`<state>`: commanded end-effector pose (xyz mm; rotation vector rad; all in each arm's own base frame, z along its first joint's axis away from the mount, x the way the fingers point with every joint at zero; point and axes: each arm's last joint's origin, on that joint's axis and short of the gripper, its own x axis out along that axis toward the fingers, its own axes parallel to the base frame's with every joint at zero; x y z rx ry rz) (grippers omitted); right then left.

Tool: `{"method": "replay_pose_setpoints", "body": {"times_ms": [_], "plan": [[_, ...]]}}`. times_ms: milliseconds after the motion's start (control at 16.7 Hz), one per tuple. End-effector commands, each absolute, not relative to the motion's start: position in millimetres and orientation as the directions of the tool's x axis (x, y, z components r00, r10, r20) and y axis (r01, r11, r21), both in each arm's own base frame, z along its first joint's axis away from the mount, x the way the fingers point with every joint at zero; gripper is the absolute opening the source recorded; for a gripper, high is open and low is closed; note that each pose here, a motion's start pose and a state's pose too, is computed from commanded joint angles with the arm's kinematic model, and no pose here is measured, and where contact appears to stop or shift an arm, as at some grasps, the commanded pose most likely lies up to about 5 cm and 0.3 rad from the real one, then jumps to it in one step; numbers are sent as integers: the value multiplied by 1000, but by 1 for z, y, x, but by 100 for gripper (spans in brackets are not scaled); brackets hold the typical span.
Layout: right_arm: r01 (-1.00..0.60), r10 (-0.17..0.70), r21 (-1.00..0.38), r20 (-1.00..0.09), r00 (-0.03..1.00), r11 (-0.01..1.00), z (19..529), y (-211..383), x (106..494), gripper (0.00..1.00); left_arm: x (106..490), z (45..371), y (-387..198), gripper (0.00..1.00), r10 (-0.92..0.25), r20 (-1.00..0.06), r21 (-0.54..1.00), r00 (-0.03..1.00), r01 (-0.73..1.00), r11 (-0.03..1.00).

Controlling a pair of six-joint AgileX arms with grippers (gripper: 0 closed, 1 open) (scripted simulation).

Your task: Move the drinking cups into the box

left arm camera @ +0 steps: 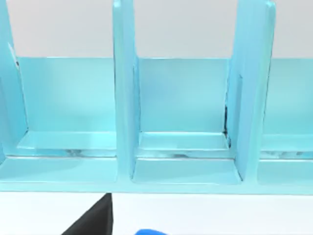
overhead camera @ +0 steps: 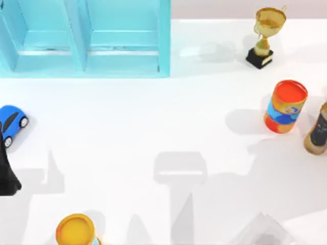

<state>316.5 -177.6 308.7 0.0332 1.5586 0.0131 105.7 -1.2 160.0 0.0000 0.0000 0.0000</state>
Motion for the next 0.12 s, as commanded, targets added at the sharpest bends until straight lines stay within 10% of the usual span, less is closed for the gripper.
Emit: {"method": "replay_pose_setpoints", "body": {"times_ms": [120], "plan": [[12,29,29,-1000,12,1000,314,-177,315,100,106,160,-1,100,0,0,0,1000,0,1000]]}}
